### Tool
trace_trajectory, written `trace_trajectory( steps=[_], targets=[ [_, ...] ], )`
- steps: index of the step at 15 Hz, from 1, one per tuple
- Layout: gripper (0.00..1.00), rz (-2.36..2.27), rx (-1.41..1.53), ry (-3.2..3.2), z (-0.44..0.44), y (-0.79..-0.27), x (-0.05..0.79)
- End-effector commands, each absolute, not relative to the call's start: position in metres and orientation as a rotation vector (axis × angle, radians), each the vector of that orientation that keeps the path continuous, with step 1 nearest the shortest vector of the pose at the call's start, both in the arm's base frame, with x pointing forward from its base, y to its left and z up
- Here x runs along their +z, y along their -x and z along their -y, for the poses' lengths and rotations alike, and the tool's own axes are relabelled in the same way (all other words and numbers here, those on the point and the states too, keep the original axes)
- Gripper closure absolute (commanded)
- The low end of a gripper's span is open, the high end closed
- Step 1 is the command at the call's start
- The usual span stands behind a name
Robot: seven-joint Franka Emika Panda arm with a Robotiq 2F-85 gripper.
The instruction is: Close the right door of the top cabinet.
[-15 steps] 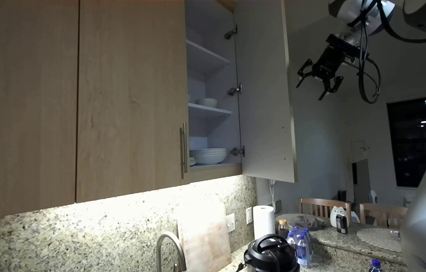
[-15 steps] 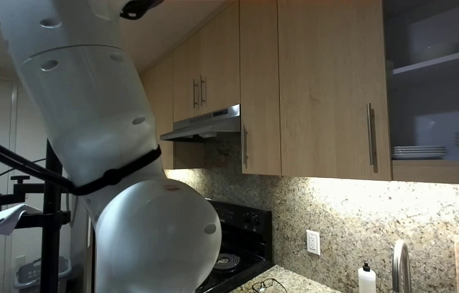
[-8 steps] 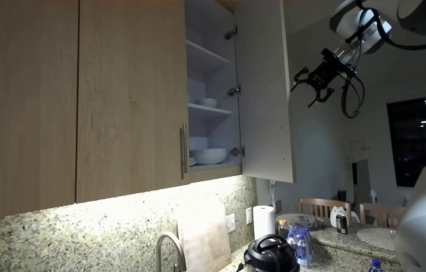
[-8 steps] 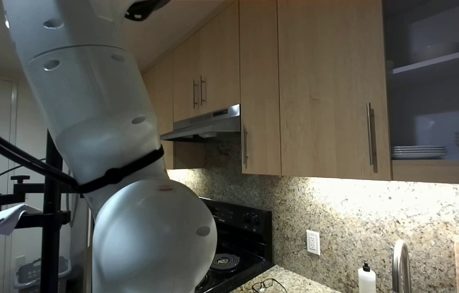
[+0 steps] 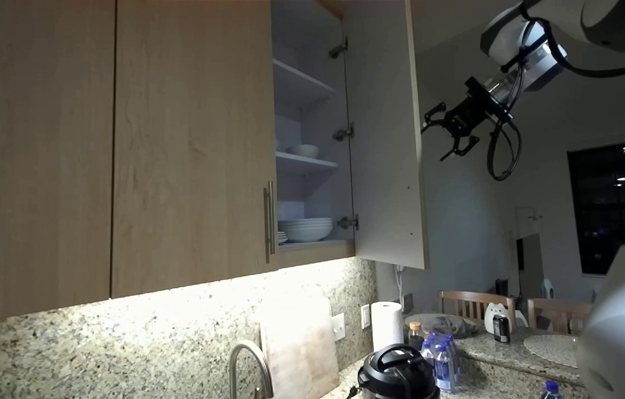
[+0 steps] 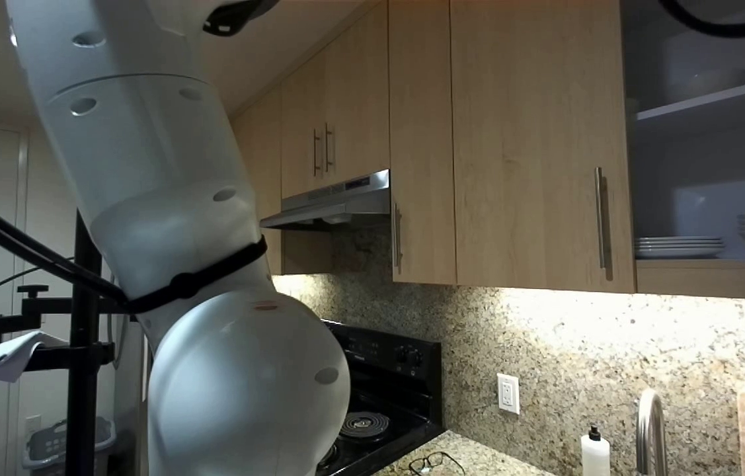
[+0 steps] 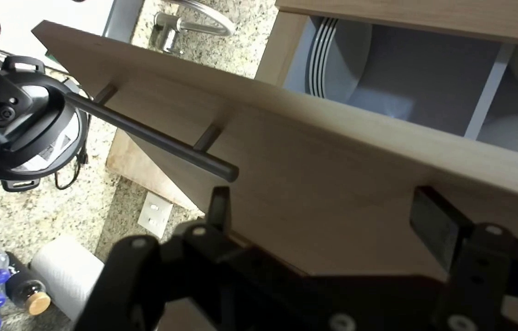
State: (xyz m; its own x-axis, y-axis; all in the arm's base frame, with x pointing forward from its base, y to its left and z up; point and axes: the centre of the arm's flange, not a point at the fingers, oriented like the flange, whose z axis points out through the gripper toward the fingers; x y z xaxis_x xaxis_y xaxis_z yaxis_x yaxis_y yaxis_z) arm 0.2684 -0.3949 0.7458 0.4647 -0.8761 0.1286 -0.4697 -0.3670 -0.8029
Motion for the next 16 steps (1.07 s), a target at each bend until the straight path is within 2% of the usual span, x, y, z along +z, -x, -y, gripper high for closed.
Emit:
trace_trajectory(
  steps=[1,16],
  targets=[
    [0.00,-1.036,-0.747,2.042,0.376,-0.283,0.744],
    [0.00,-0.756,-0.656,2.272,0.266,-0.369,0.766]
  ],
)
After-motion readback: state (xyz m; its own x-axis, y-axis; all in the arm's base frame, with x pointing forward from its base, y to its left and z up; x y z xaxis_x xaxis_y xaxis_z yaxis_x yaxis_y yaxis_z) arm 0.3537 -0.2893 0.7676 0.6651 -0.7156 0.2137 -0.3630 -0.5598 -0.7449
